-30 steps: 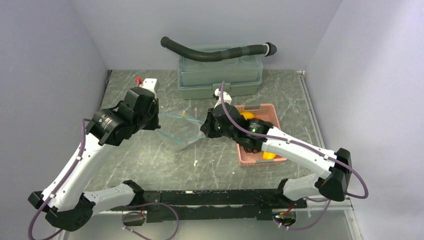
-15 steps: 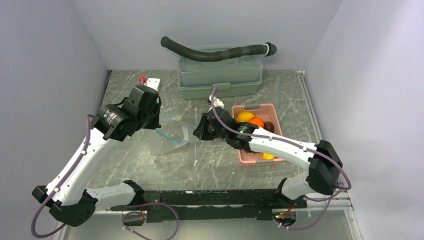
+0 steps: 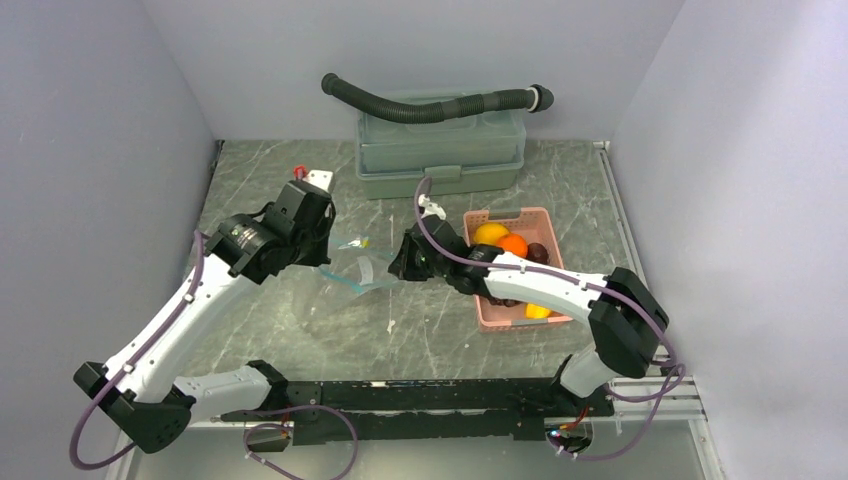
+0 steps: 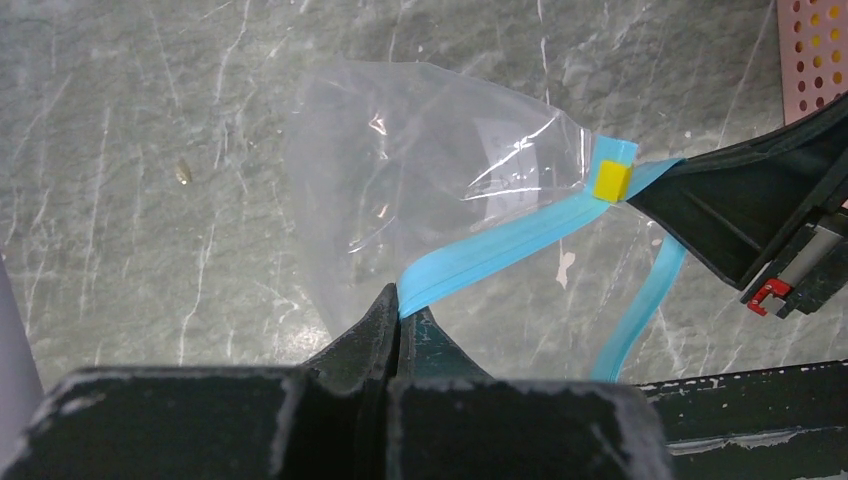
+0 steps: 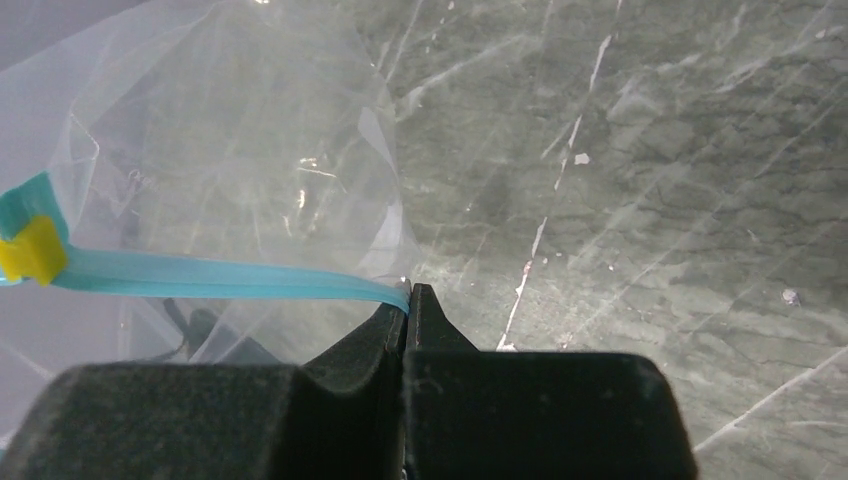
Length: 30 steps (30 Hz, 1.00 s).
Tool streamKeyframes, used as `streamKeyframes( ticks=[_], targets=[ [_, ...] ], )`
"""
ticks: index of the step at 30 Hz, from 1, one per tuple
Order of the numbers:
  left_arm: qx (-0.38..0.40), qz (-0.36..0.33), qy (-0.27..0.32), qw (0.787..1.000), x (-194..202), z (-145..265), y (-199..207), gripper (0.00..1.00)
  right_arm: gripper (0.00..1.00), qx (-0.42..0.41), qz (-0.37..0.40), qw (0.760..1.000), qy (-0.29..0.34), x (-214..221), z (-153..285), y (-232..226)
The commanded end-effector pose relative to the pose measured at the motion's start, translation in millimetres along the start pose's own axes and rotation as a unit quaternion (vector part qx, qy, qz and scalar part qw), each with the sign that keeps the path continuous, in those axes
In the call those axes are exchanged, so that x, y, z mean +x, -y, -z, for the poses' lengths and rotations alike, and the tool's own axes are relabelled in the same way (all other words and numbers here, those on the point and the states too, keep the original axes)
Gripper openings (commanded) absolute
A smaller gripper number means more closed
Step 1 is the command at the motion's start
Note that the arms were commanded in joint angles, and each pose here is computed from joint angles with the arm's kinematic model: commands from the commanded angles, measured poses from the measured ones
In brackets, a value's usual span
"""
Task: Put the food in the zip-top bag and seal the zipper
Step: Open the zipper of the food storage bag.
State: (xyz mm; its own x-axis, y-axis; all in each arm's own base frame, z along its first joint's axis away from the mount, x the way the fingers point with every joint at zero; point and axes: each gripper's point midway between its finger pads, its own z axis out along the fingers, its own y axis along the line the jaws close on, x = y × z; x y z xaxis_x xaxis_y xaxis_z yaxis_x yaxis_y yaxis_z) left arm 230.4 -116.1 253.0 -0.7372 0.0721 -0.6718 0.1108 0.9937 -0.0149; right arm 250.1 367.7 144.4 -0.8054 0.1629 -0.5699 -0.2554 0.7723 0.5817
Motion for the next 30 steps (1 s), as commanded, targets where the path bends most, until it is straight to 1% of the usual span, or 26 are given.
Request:
streamKeyframes(
  ticks=[1,3,6,10,18,21,24,30],
  targets=[
    [0.015,0.004,0.037,0.999,-11,0,3,0.00,0.02,0.015,0.004,1.000,-0.001,2,1,15],
    [0.017,0.004,0.036,0.999,-9,-4,4,0.00,0.15,0.011,0.009,1.000,-0.003,2,4,14],
    [0.017,0.003,0.035,0.999,-7,-8,5,0.00,0.29,0.002,0.012,1.000,0.003,-1,12,11],
    [0.021,-0.001,0.034,0.999,-6,-13,7,0.00,0.40,-0.002,0.016,1.000,0.021,-10,28,8],
    [0.039,-0.018,0.038,0.998,-3,-20,14,0.00,0.52,-0.012,0.022,0.997,0.070,-34,76,-1],
    [0.044,-0.024,0.035,0.998,0,-24,16,0.00,0.54,-0.004,0.026,0.996,0.089,-43,96,2],
    [0.049,-0.030,0.035,0.998,2,-28,19,0.00,0.55,0.020,0.034,0.994,0.105,-50,112,11],
    [0.067,-0.042,0.044,0.996,0,-29,25,0.00,0.58,0.097,0.058,0.985,0.134,-63,142,40]
  ],
)
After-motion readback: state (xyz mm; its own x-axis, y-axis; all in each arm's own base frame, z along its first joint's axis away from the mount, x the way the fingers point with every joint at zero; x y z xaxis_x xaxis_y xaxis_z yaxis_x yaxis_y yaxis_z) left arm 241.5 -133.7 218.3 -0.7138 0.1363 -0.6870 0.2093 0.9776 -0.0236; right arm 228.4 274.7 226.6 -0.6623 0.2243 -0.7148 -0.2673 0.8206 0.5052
